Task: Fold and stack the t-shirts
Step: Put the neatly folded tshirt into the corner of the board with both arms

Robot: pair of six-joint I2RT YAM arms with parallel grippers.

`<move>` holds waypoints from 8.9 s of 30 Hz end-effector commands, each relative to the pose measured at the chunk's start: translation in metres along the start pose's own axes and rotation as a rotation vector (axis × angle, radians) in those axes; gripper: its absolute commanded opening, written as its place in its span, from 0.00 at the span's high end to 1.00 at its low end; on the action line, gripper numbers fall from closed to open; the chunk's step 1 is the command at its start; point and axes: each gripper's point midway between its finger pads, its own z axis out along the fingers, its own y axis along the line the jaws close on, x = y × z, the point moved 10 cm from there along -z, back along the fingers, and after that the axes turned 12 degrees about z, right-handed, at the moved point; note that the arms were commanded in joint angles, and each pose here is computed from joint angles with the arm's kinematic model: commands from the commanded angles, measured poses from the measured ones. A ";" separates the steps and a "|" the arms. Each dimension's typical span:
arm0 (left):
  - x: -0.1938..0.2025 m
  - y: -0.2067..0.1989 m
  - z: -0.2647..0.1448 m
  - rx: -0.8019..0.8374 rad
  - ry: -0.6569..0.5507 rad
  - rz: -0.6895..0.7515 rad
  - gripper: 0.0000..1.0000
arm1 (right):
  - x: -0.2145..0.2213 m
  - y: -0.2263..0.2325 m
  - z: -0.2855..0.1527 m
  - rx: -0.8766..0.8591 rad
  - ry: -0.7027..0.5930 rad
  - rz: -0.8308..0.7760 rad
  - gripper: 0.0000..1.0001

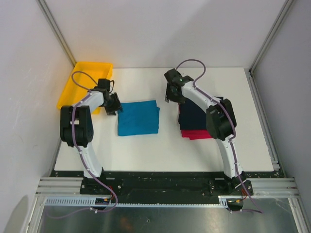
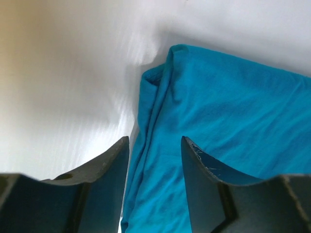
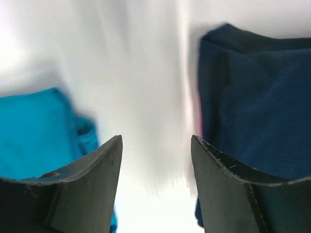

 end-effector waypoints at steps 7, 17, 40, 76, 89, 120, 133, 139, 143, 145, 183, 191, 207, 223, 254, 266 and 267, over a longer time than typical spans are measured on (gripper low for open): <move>0.012 0.010 -0.068 -0.147 -0.202 -0.139 0.44 | -0.003 0.040 -0.035 -0.412 0.113 0.041 0.34; 0.070 0.006 -0.081 -0.010 -0.127 -0.214 0.42 | 0.024 0.054 0.004 -0.484 0.209 0.052 0.26; 0.101 0.005 -0.074 0.071 -0.051 -0.242 0.39 | 0.055 0.060 0.046 -0.406 0.274 0.123 0.28; 0.110 0.003 -0.044 0.118 0.031 -0.333 0.66 | 0.079 0.058 0.025 -0.393 0.145 0.112 1.00; 0.098 -0.008 -0.072 0.230 -0.056 -0.279 1.00 | 0.079 0.071 -0.027 -0.379 -0.059 -0.023 1.00; 0.055 -0.077 -0.118 0.413 -0.161 -0.135 1.00 | 0.045 0.071 -0.125 -0.395 -0.313 -0.165 1.00; 0.028 -0.160 -0.139 0.521 -0.188 -0.053 1.00 | -0.011 0.009 -0.150 -0.337 -0.403 -0.073 1.00; 0.022 -0.207 -0.134 0.560 -0.170 -0.008 1.00 | -0.035 -0.038 -0.151 -0.291 -0.419 -0.002 1.00; 0.019 -0.237 -0.130 0.591 -0.158 0.016 1.00 | -0.047 -0.063 -0.151 -0.254 -0.428 0.032 1.00; 0.019 -0.251 -0.129 0.610 -0.150 0.028 1.00 | -0.052 -0.075 -0.152 -0.235 -0.436 0.049 1.00; 0.038 -0.341 -0.100 0.694 -0.064 0.093 1.00 | -0.074 -0.165 -0.138 -0.111 -0.431 0.181 1.00; 0.043 -0.347 -0.095 0.697 -0.045 0.094 1.00 | -0.075 -0.172 -0.133 -0.105 -0.424 0.191 1.00; 0.058 -0.353 -0.087 0.694 -0.002 0.112 1.00 | -0.079 -0.181 -0.114 -0.083 -0.397 0.202 1.00; 0.101 -0.325 -0.052 0.570 0.102 0.151 1.00 | -0.075 -0.194 -0.081 0.007 -0.344 0.219 1.00; 0.105 -0.308 -0.074 0.615 0.073 0.234 0.58 | 0.011 -0.203 -0.098 -0.057 -0.083 0.393 0.72; 0.091 -0.274 -0.084 0.586 0.034 0.203 0.57 | 0.040 -0.247 -0.082 -0.056 -0.018 0.503 0.77; 0.090 -0.270 -0.085 0.584 0.028 0.202 0.57 | 0.038 -0.247 -0.087 -0.064 -0.029 0.503 0.77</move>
